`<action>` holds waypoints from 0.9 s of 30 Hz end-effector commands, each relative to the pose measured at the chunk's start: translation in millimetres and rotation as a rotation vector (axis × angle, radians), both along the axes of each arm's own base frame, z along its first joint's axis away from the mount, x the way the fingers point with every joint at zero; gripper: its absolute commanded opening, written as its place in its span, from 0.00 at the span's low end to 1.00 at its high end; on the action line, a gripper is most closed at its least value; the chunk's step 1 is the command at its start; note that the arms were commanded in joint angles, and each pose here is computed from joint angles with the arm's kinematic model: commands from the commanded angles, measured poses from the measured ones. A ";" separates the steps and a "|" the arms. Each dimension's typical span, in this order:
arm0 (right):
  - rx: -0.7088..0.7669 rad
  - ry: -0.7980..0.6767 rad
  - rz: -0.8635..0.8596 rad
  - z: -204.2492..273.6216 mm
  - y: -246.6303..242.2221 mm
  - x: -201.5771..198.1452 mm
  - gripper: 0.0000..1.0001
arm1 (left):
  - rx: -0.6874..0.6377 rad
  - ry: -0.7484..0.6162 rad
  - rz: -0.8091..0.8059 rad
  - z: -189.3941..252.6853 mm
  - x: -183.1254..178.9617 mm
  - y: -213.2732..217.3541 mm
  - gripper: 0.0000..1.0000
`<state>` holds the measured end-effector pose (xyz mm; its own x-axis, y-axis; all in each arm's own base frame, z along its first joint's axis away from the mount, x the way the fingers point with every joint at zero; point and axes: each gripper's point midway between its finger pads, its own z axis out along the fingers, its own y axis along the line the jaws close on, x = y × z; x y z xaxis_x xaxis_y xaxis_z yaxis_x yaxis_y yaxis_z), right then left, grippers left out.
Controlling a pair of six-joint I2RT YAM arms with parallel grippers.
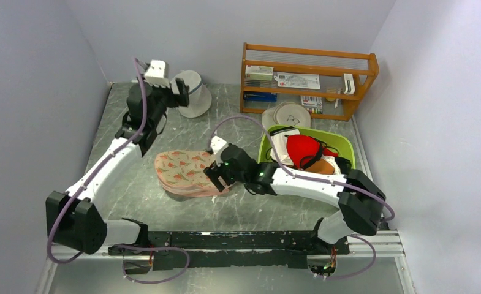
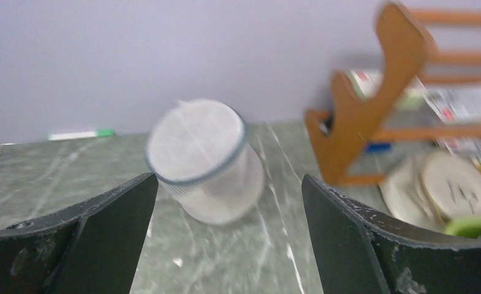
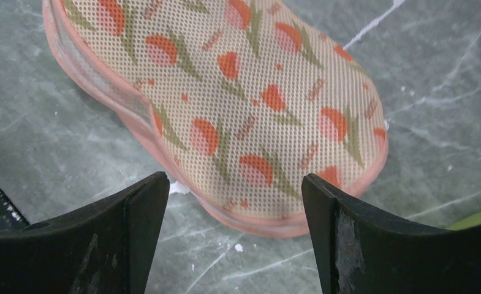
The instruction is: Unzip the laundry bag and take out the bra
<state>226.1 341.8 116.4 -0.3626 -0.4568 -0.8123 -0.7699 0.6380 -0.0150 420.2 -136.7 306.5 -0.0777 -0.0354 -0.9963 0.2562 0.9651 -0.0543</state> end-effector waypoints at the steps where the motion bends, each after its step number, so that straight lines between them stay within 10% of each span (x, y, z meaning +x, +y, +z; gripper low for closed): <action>1: -0.223 -0.132 -0.016 0.9 -0.1 10.4 0.80 | -0.127 -0.105 0.212 43.5 34.2 55.6 0.99; 12: -0.303 -0.103 0.121 -32.8 59.2 2.9 0.79 | -0.261 -0.017 0.251 6.9 51.6 140.2 0.98; 27: -0.369 -0.115 0.065 -55.4 60.9 -2.1 0.63 | -0.379 0.026 0.067 -7.3 60.7 129.8 0.91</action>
